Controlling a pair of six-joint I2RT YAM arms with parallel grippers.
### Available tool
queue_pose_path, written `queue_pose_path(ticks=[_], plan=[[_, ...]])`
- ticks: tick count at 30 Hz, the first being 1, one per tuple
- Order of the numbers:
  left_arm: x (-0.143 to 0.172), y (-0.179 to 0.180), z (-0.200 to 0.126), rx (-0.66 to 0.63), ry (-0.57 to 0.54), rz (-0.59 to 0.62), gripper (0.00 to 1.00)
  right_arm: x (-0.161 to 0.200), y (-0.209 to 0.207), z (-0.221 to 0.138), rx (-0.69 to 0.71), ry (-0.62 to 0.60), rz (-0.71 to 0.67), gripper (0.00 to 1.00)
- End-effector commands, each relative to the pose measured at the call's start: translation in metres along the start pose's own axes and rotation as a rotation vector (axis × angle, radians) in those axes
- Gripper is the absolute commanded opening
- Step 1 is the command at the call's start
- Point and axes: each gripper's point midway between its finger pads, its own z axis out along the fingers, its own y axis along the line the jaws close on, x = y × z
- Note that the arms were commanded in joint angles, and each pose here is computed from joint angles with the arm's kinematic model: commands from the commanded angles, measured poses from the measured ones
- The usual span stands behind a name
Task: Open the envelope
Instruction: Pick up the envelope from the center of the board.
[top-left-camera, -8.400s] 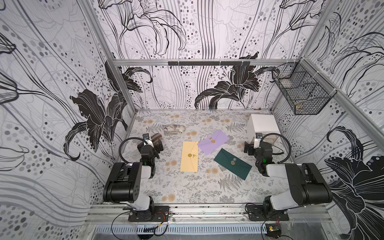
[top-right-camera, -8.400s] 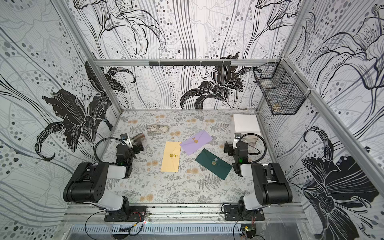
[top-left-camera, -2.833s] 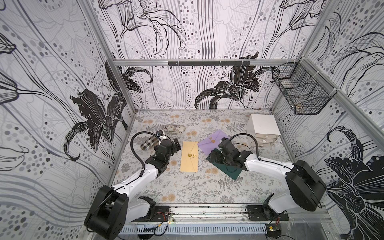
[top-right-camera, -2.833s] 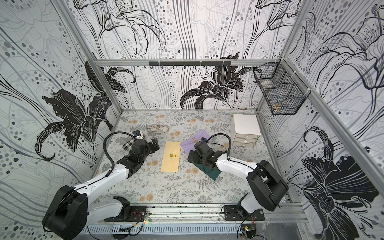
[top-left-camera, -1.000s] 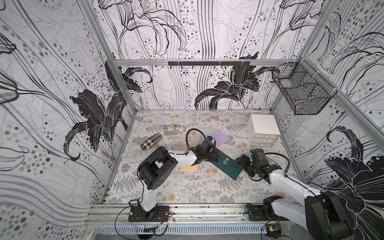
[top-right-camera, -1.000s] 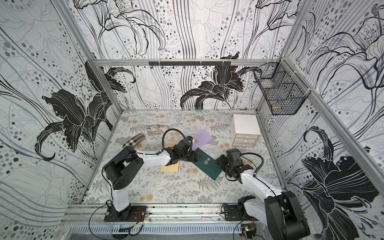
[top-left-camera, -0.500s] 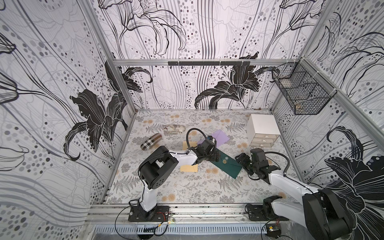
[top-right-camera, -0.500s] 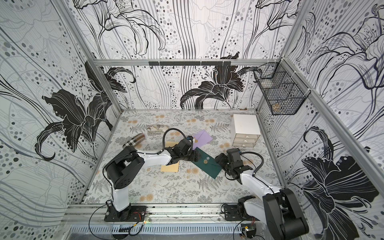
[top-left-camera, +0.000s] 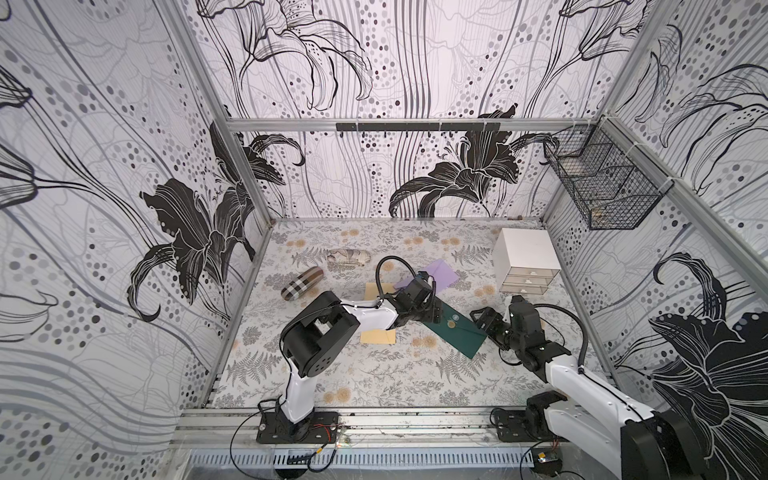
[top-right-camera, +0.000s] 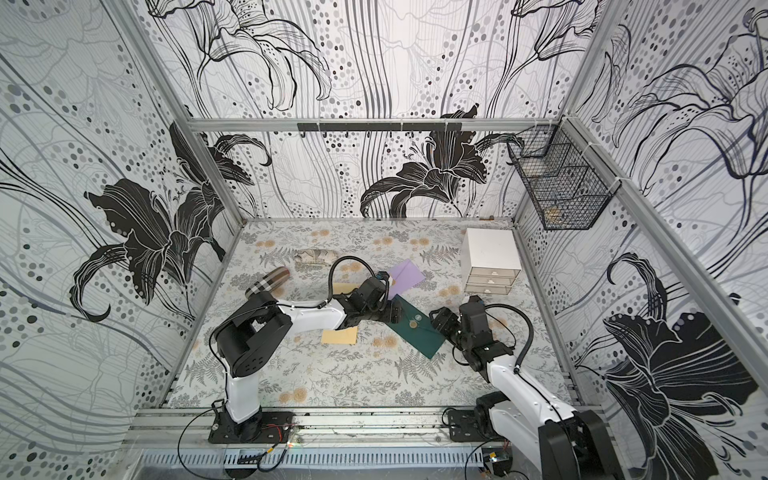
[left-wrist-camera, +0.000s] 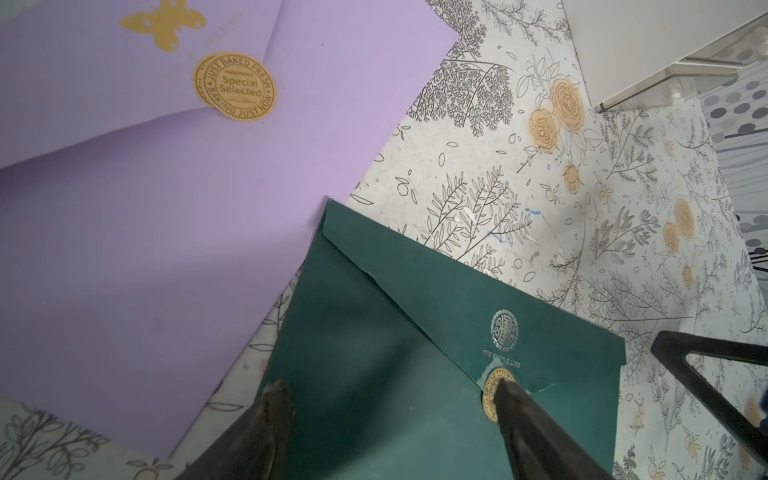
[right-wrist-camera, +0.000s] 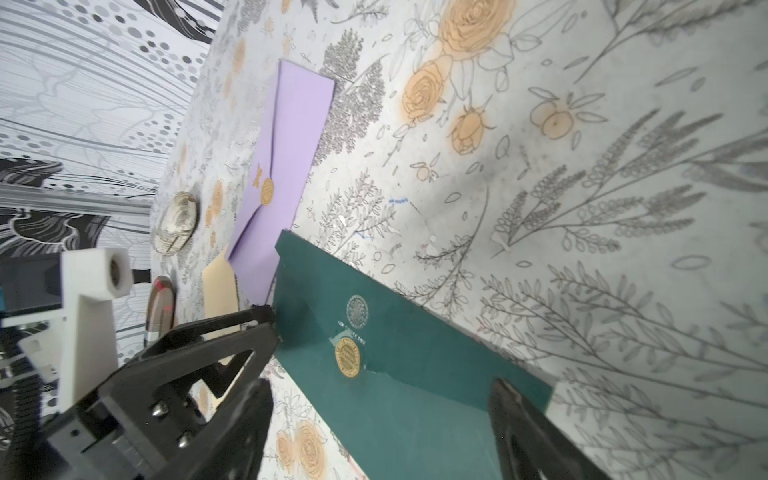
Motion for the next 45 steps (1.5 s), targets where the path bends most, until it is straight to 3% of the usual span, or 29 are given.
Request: queue_pose_path(ticks=[1, 5, 11, 17, 22, 25, 28, 33, 45], plan=[[0.018, 0.013, 0.005, -0.070, 0.057, -0.019, 0.80, 0.003, -0.027, -0.005, 0.183, 0.036, -0.001, 0.85], [0.016, 0.020, -0.009, -0.130, 0.036, -0.052, 0.80, 0.018, -0.042, 0.002, 0.256, 0.126, 0.026, 0.87], [0.022, 0.016, -0.017, -0.110, 0.030, -0.110, 0.80, 0.026, -0.025, 0.025, 0.103, 0.150, 0.059, 0.89], [0.029, 0.009, -0.029, -0.137, 0.021, -0.100, 0.79, 0.011, 0.002, 0.033, 0.044, 0.154, -0.036, 0.90], [0.003, 0.006, -0.061, -0.200, -0.038, -0.039, 0.80, 0.006, 0.028, 0.041, -0.022, 0.212, -0.127, 0.91], [-0.012, -0.004, -0.070, -0.197, -0.062, 0.004, 0.80, 0.007, 0.015, 0.039, 0.073, 0.244, -0.139, 0.91], [-0.021, -0.011, -0.062, -0.186, -0.064, 0.044, 0.81, 0.012, -0.001, 0.034, 0.141, 0.253, -0.127, 0.92], [-0.019, -0.009, -0.024, -0.223, 0.004, 0.102, 0.81, 0.025, -0.010, 0.031, 0.130, 0.266, -0.068, 0.92], [0.002, 0.012, 0.018, -0.242, 0.073, 0.057, 0.81, 0.034, -0.013, 0.038, 0.092, 0.269, 0.009, 0.83]])
